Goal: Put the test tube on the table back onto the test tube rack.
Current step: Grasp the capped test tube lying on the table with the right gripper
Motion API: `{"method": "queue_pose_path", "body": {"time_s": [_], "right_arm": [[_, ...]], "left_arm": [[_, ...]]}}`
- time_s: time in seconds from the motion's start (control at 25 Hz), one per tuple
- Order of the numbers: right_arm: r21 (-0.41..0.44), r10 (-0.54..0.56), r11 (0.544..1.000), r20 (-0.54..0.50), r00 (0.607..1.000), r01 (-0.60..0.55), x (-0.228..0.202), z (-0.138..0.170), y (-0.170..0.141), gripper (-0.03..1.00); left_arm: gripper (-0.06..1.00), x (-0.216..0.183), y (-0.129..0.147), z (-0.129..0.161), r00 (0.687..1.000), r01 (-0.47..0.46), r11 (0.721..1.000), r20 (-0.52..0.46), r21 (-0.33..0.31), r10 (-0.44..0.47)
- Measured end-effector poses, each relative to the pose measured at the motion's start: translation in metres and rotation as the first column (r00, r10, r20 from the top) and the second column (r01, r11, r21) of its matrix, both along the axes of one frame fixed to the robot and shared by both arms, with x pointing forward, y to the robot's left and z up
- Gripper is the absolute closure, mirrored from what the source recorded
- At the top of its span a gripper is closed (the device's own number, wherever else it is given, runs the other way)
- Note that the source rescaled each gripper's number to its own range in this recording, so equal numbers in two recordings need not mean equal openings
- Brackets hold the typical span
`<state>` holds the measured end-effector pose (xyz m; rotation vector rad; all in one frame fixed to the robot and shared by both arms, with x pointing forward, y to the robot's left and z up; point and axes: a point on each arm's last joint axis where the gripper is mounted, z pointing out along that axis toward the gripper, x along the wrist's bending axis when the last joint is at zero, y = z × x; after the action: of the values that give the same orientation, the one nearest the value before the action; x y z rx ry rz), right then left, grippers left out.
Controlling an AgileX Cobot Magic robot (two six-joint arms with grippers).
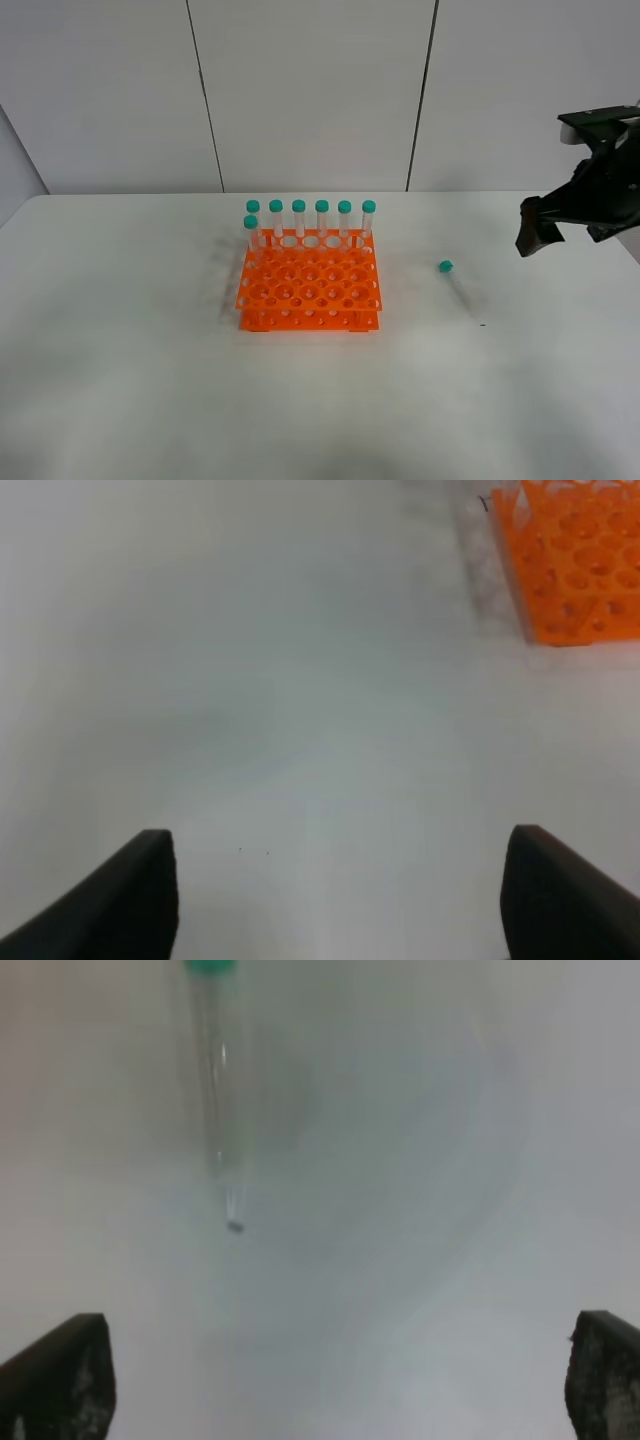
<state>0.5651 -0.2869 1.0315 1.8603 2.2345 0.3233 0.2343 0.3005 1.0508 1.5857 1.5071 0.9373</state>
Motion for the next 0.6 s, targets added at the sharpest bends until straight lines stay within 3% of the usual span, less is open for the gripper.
{"method": "queue_pose_path", "body": {"time_s": [0.24, 0.6], "right_arm": [[0.005, 0.109, 0.994, -0.062, 0.992, -0.109, 0.036, -0.032, 0.041, -0.03], [0.007, 0.079, 0.997, -0.149, 0.986, -0.079, 0.050, -0.074, 0.038, -0.03]], "left_arm": [[-0.06, 0.000, 0.000, 0.000, 1.000, 0.000, 1.000, 0.000, 0.000, 0.000], [-0.06, 0.000, 0.000, 0.000, 1.000, 0.000, 1.000, 0.000, 0.000, 0.000]]}}
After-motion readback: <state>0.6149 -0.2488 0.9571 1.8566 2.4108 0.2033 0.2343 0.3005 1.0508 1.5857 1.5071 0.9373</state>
